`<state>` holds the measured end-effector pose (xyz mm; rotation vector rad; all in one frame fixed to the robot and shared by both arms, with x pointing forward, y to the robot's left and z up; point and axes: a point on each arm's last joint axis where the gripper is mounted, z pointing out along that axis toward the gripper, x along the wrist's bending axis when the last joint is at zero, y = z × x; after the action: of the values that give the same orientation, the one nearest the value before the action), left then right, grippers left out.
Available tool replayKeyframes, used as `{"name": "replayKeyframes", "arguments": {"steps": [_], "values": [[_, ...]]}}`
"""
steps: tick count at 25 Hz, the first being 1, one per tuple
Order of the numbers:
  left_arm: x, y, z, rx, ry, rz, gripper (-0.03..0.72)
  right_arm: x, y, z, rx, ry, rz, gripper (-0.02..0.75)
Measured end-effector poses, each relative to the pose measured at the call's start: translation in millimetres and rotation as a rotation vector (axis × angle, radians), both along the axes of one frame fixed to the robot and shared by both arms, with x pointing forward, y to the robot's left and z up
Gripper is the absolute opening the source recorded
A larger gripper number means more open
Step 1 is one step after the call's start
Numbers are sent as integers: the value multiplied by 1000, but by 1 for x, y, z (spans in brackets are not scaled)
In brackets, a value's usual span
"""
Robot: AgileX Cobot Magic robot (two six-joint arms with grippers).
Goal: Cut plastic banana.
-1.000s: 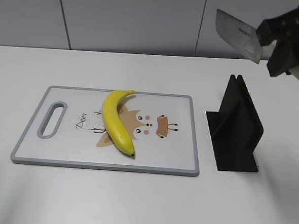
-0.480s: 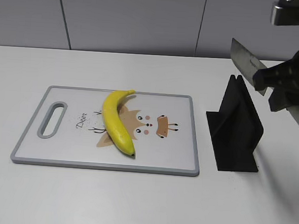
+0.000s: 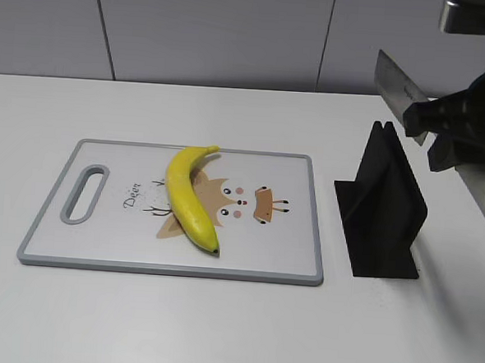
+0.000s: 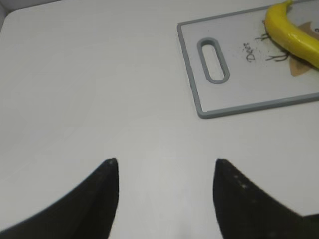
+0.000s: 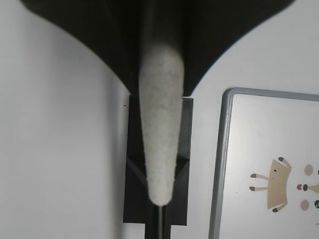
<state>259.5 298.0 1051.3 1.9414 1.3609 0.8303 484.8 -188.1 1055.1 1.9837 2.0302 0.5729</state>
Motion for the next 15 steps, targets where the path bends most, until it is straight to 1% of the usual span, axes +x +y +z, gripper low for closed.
{"name": "replayKeyframes", "arguments": {"steps": [2,8,12,15], "values": [[-4,1,-3,-2,1,1,584,0,0,0,2,-2,-2,174],[-15,3,-2,-55,-72,42,584,0,0,0,8,-2,-13,174],[-25,8,-2,-74,-138,84,584,0,0,0,8,-1,-15,174],[-26,9,-3,-77,-145,89,584,1,0,-1,10,-1,-23,174]]}}
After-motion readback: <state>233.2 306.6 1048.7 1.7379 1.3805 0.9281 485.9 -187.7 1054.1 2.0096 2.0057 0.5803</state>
